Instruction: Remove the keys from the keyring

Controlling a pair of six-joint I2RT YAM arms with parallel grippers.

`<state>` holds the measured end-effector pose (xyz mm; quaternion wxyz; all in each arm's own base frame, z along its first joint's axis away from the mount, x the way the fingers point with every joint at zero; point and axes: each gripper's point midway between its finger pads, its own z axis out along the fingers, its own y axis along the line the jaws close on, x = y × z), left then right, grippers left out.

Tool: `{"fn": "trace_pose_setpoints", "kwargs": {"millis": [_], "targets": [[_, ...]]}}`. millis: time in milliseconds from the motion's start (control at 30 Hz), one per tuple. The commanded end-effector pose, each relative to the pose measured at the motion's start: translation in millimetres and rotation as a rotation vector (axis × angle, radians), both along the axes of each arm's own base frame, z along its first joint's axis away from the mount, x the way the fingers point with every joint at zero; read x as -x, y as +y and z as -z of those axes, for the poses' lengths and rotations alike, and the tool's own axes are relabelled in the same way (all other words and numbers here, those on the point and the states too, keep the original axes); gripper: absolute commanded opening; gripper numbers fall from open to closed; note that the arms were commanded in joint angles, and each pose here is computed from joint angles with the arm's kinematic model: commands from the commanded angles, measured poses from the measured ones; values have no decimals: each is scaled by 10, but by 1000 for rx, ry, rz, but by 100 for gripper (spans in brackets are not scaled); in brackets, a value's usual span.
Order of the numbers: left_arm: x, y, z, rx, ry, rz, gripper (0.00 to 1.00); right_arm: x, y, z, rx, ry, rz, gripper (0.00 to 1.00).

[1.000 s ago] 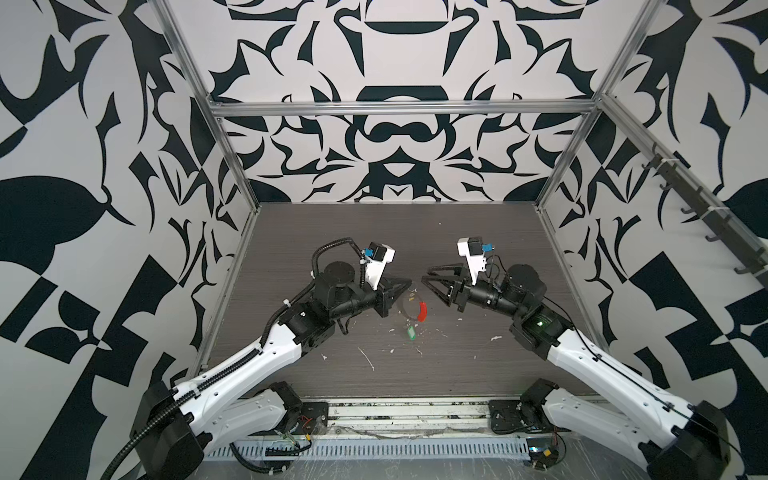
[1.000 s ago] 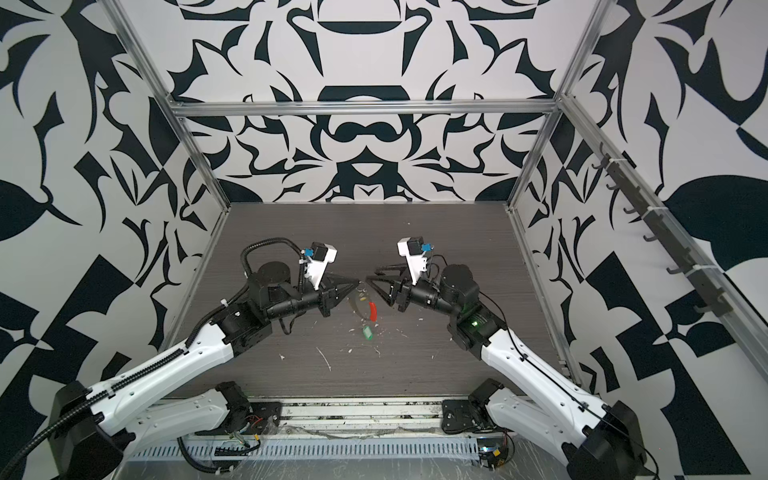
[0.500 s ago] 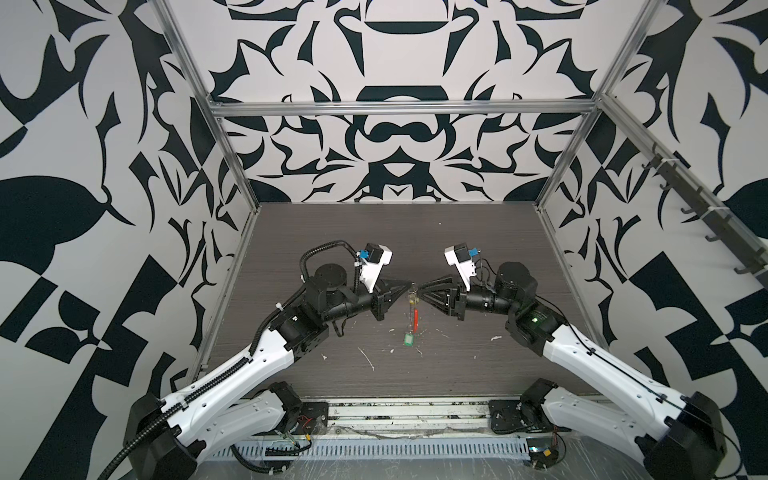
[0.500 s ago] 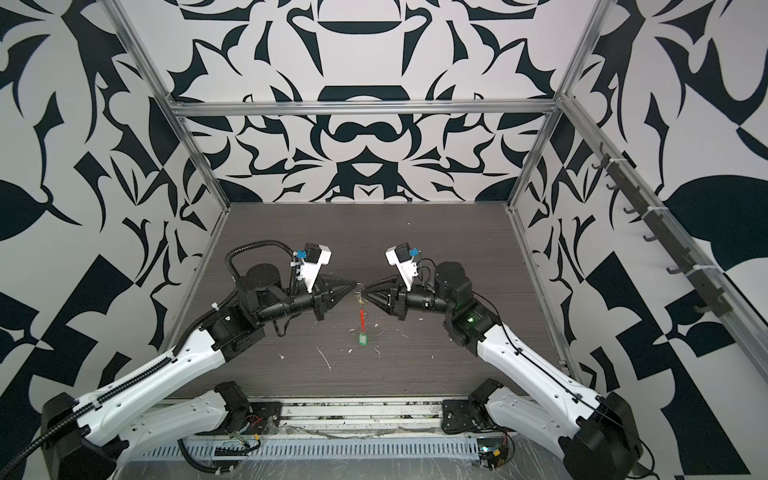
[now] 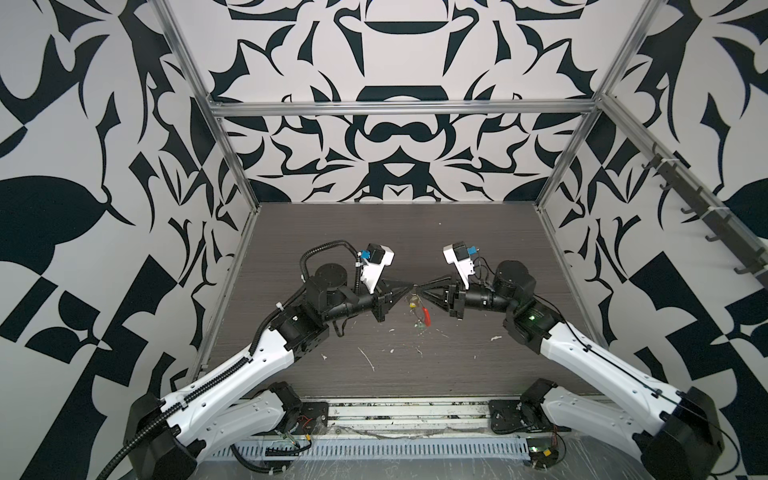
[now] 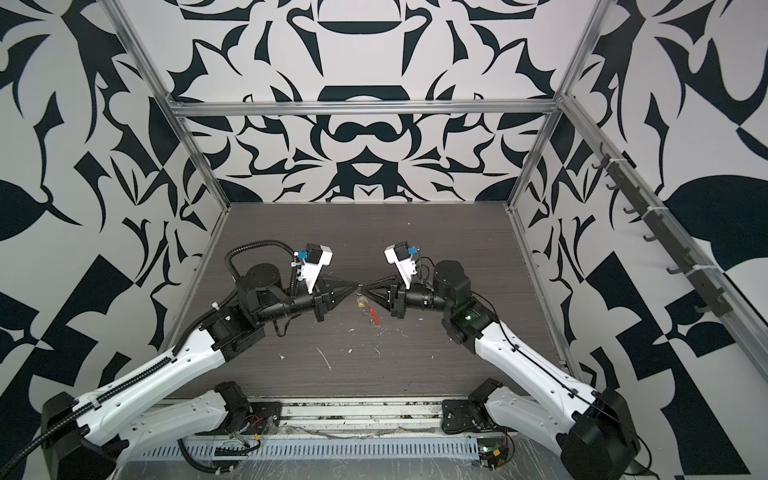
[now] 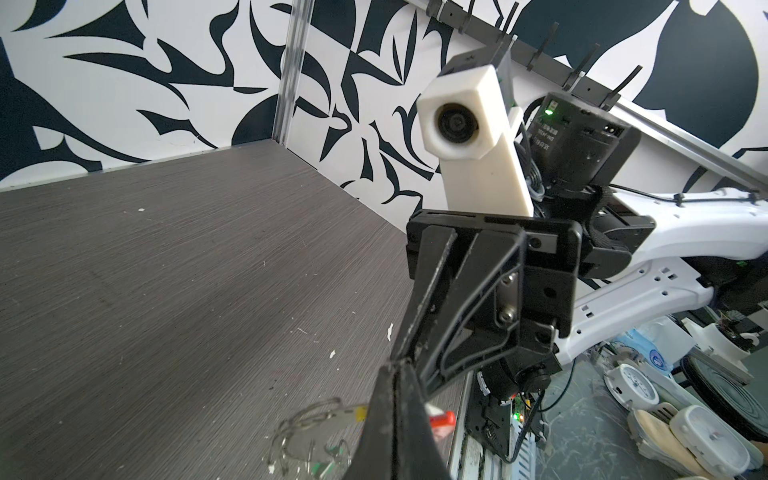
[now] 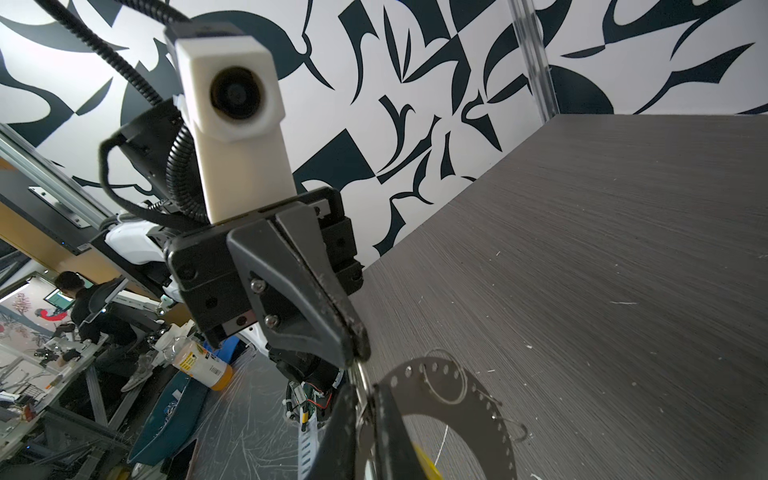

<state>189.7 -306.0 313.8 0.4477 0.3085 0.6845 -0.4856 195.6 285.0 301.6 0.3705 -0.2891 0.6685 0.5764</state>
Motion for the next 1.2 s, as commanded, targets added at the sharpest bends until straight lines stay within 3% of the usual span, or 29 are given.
{"fn": "trace_pose_setpoints", "kwargs": {"millis": [0, 100, 233, 367, 533, 633, 800, 967, 1167], "targets": [[28, -31, -207, 39, -32, 19, 0, 42, 21, -353, -70, -82, -27, 7], [16, -41, -200, 38, -28, 17, 0, 50, 22, -357, -71, -82, -31, 0], [-24, -46, -196, 42, -14, -2, 0, 39, 3, -350, -61, -87, -13, 0], [-122, 37, -166, 38, -5, -84, 42, 8, -46, -286, 1, -88, 31, 0], [-280, 245, -129, 55, 28, -245, 67, -81, -167, -151, 150, -94, 122, 0], [-427, 319, 52, -18, 92, -341, 77, -151, -250, -101, 223, -102, 181, 0], [-458, 248, 211, -101, 180, -278, 80, -285, -357, -32, 305, -111, 270, 0], [-385, 173, 128, 7, 200, -112, 74, -418, -459, -11, 351, -102, 365, 0], [-291, -4, 12, 57, 182, 53, 57, -448, -505, -35, 365, -108, 407, 0]]}}
